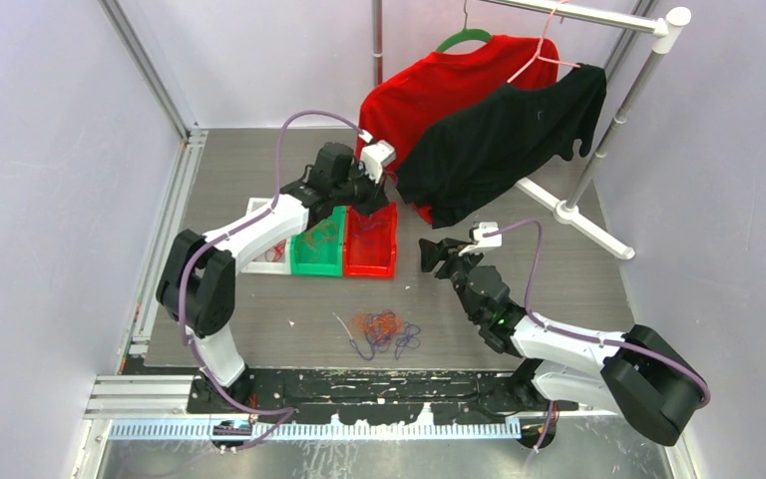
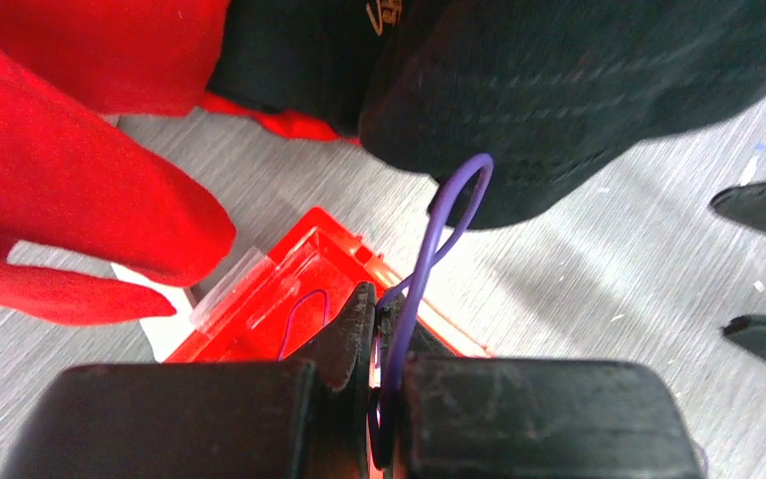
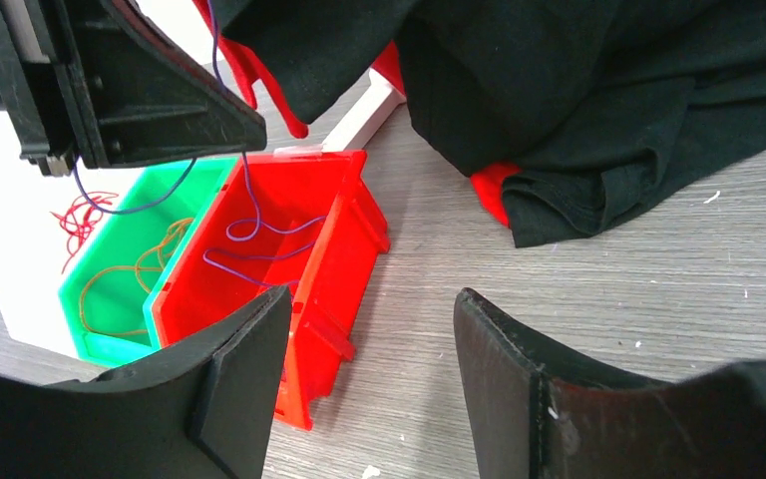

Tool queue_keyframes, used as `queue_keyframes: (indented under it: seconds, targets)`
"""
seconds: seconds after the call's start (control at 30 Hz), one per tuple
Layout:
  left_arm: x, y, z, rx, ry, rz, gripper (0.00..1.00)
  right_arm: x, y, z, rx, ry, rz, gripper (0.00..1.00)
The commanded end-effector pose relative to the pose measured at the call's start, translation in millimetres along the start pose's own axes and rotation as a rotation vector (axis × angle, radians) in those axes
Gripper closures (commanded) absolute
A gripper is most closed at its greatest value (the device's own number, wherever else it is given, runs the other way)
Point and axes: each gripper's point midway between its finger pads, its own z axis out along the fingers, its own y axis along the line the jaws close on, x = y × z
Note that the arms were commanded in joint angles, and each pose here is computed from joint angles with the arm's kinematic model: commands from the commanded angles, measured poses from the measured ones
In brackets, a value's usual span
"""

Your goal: Untangle the cables

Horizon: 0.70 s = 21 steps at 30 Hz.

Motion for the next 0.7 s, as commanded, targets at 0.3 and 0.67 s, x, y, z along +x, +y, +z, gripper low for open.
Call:
queue_keyframes:
  seconds: [0.3, 0.67]
  targets:
    - [28.6, 18.8, -17.3, -0.067, 0.096, 0.325, 1.00, -18.6, 7.7, 0.8, -0.024, -0.059, 0.050, 0.35]
    - [64.6, 14.8, -5.8, -0.132, 0.244, 0.364, 1.00, -21.0, 13.0, 0.3, -0.046, -0.067, 0.093, 0.36]
